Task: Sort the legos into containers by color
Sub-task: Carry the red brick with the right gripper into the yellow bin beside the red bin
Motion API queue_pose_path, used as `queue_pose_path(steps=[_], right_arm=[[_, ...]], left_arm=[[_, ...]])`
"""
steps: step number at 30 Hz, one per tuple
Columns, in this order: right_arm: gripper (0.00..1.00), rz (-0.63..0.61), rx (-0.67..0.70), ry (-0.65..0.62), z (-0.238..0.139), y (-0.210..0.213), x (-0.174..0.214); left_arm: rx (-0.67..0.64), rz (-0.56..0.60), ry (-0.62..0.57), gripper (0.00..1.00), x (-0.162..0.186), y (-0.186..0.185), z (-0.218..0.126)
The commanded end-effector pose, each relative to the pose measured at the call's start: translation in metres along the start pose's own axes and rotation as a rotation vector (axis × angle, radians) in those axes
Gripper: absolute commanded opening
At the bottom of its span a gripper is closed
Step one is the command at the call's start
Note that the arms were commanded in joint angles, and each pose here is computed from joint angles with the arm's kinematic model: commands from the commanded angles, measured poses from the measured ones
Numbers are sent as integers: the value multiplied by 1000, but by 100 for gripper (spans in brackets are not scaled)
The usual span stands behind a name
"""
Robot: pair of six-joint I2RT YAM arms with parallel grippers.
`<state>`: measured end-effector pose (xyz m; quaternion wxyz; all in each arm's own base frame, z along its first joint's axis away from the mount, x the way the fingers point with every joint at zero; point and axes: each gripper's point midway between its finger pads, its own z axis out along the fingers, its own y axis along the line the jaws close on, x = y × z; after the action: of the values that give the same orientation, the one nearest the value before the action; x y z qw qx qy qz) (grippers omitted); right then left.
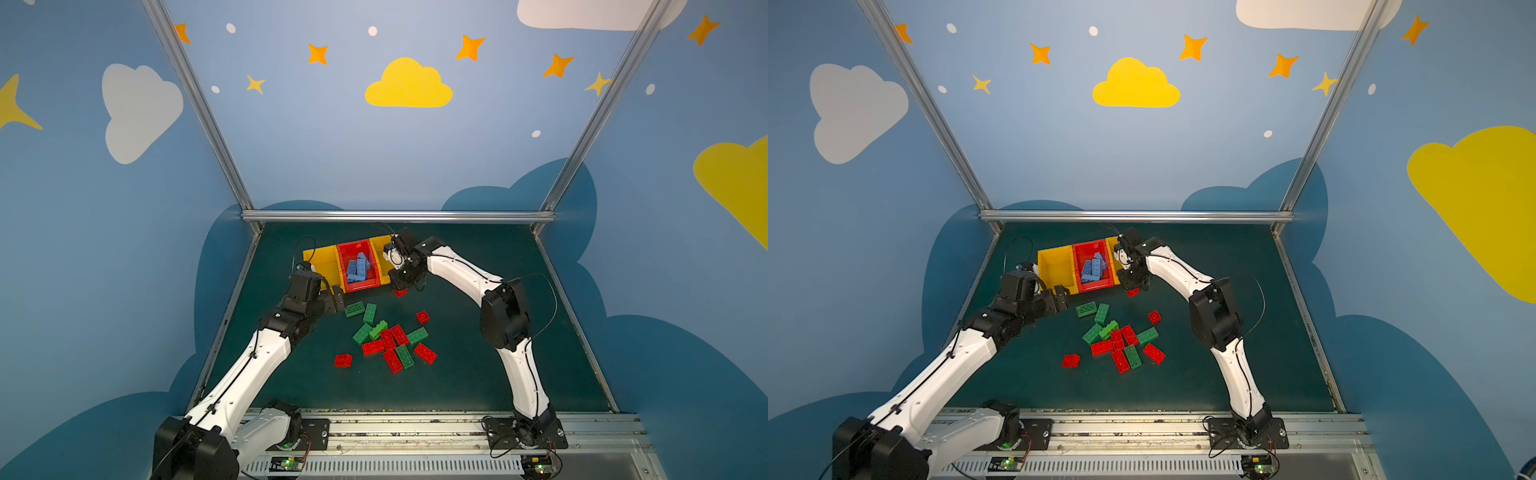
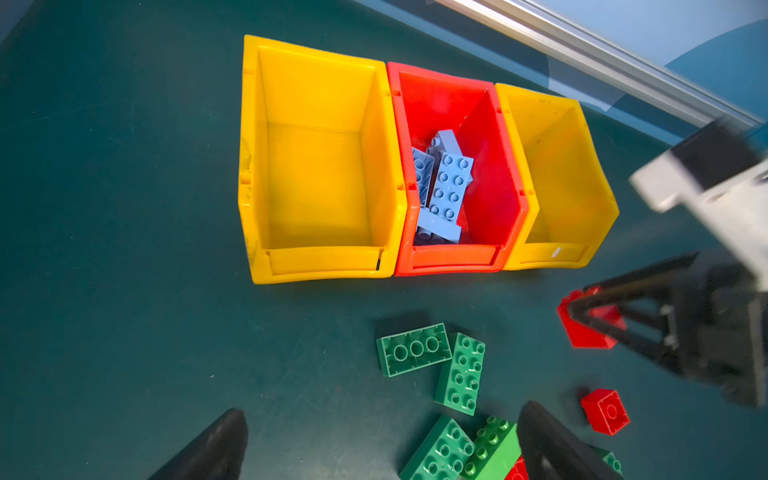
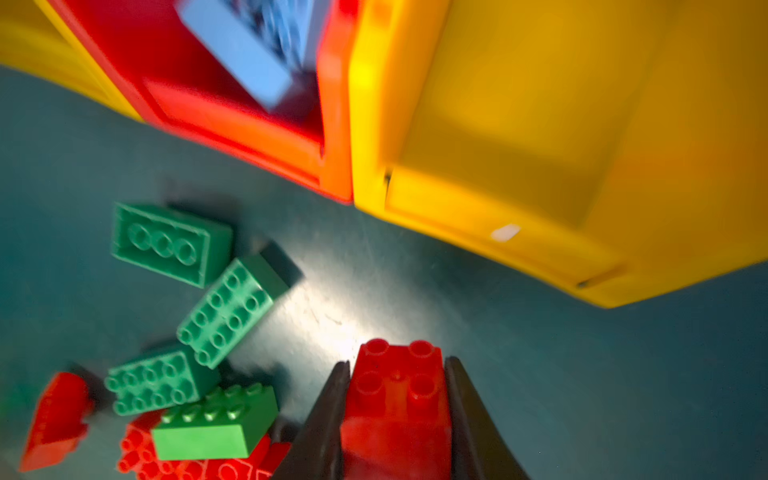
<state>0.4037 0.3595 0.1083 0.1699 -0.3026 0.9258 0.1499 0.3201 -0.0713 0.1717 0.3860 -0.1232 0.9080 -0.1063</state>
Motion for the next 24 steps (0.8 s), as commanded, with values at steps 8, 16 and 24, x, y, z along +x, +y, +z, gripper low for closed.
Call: queue_pose_path(steps=[8, 16, 24], right_arm=[[25, 49, -36, -276, -25, -17, -87], [28, 38, -54, -398, 10, -24, -128], [72, 32, -64, -403, 4, -21, -132]], left_arm=[[4, 11, -3, 100, -16, -8, 0], [0, 11, 20, 100, -14, -9, 0], [14, 21, 17, 100, -21, -15, 2]])
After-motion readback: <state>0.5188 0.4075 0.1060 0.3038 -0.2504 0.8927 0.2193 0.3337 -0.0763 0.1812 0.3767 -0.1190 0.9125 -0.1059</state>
